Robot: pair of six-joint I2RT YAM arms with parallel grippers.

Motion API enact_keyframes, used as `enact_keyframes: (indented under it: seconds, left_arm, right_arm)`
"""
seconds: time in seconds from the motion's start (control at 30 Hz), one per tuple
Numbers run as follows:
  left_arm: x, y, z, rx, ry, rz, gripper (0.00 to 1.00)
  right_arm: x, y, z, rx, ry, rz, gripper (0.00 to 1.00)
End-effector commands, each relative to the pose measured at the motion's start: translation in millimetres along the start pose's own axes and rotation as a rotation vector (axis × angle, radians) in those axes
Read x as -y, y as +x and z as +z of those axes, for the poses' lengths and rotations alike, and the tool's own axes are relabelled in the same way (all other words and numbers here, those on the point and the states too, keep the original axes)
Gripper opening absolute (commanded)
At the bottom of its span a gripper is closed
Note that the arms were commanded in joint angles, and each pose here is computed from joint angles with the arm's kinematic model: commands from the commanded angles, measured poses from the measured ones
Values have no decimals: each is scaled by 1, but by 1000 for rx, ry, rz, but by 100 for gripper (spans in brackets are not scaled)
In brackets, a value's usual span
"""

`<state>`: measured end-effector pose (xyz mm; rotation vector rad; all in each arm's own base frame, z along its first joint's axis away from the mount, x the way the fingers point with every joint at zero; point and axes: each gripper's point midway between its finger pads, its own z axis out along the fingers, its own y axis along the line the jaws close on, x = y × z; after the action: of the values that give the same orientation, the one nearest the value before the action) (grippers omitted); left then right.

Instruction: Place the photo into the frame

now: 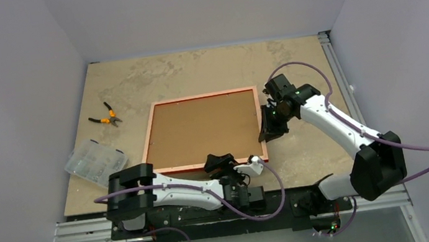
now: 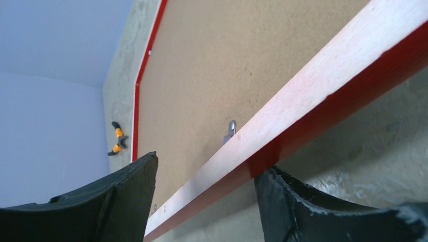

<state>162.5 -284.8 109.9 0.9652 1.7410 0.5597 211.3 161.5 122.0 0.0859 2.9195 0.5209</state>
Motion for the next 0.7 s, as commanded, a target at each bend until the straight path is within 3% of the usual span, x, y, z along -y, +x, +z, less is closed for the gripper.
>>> enact_keyframes:
  seconds: [0.0,0.1,0.2,0.3,0.33,0.47,0.6,0.67]
  left_arm:
    - [-52,-2,-8,18,-260,-41,62]
    - [-75,-10,-17,57,-346,-35,48]
    - [-61,-16,-17,80,-345,32,37]
    - [-56,-19,-19,99,-336,13,29]
    - [-58,-19,-20,99,-333,-10,28]
    - [-67,-18,-24,97,-327,-61,26]
    - [-72,-15,-26,95,-324,-71,26]
    - [-73,-16,-27,96,-322,-77,26]
  right_arm:
    - [-38,-2,-25,23,-182,-40,0]
    - [-40,-1,-25,24,-197,-39,0]
    - [-44,-3,-27,33,-220,-39,0]
    - [-48,-3,-30,38,-243,-45,2]
    - [-48,-3,-31,43,-243,-47,14]
    - [-49,-5,-35,67,-249,-47,47]
    - [-54,-10,-46,122,-286,-36,70]
    - [-62,-12,-56,152,-362,-25,76]
